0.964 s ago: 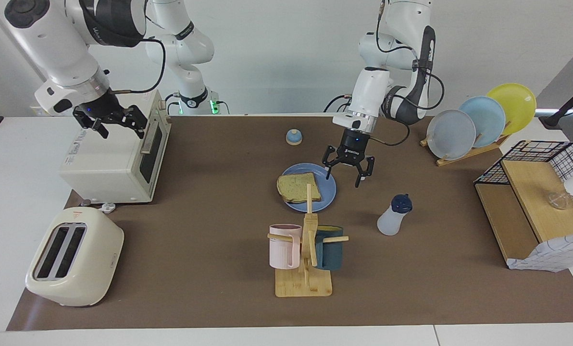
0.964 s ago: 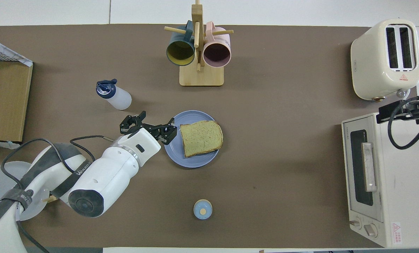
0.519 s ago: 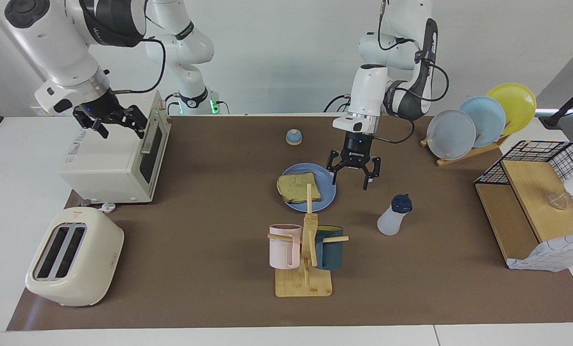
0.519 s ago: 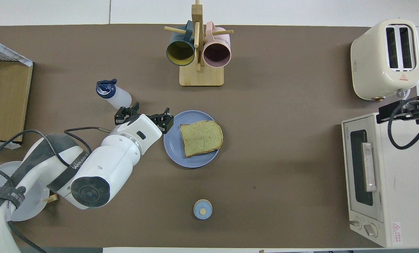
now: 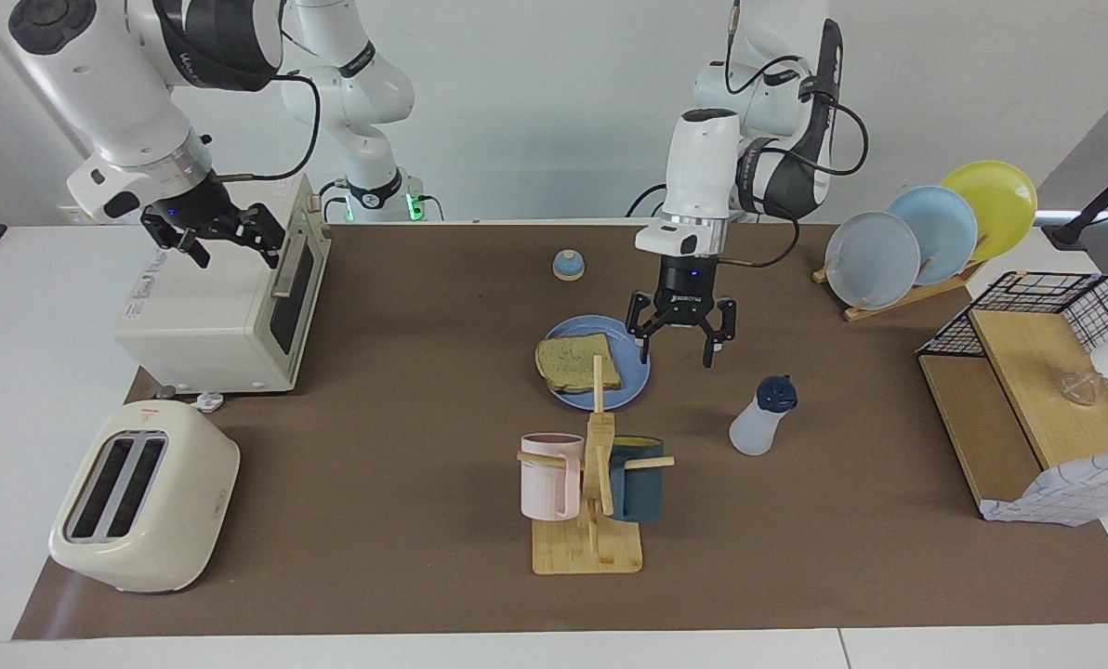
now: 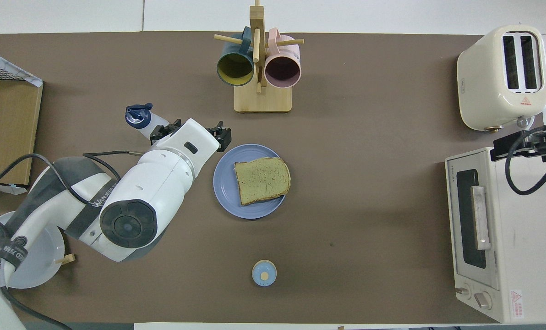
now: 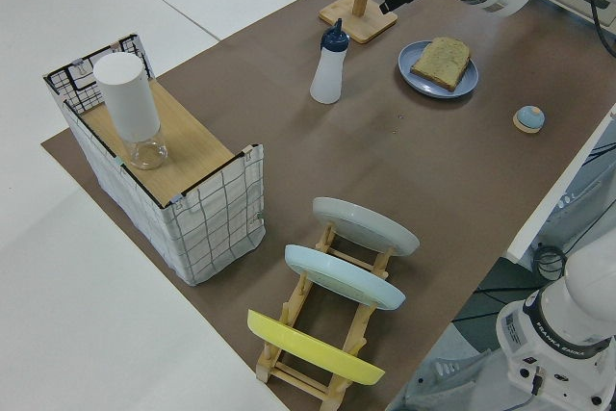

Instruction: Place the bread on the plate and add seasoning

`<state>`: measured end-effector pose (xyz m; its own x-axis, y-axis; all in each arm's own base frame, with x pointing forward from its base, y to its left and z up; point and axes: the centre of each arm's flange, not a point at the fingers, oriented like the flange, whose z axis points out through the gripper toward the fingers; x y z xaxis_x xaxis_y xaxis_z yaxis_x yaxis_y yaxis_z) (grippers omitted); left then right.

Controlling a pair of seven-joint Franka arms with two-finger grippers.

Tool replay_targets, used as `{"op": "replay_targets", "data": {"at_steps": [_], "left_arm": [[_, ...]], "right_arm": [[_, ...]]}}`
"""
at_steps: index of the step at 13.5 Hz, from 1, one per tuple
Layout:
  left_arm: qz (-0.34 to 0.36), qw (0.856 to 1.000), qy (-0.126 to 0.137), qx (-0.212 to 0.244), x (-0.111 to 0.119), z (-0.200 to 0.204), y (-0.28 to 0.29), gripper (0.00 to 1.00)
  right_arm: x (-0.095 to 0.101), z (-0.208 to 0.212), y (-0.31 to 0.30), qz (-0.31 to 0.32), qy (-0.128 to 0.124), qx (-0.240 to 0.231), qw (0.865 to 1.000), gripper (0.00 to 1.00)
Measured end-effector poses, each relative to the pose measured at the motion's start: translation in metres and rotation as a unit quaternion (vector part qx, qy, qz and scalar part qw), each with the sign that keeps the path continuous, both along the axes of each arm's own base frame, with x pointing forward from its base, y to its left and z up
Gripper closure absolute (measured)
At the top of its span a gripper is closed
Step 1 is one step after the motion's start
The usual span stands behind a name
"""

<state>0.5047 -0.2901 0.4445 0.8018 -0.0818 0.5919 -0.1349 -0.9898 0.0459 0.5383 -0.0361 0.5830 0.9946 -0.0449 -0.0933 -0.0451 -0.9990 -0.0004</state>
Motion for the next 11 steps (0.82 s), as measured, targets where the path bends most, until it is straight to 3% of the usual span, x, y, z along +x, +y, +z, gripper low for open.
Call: {"op": "replay_targets", "data": {"at_steps": [7,11], "left_arm": [[0.055,0.998,0.028,-0.010,0.037,0.040,-0.002,0.00],[0.046,0.996,0.069,-0.009,0.059,0.072,0.009,0.00]], "right_arm": [[0.000,0.000,0.000,0.000,0.000,0.000,1.000,0.00],[0.000,0.000,0.000,0.000,0.000,0.000,1.000,0.00]]}}
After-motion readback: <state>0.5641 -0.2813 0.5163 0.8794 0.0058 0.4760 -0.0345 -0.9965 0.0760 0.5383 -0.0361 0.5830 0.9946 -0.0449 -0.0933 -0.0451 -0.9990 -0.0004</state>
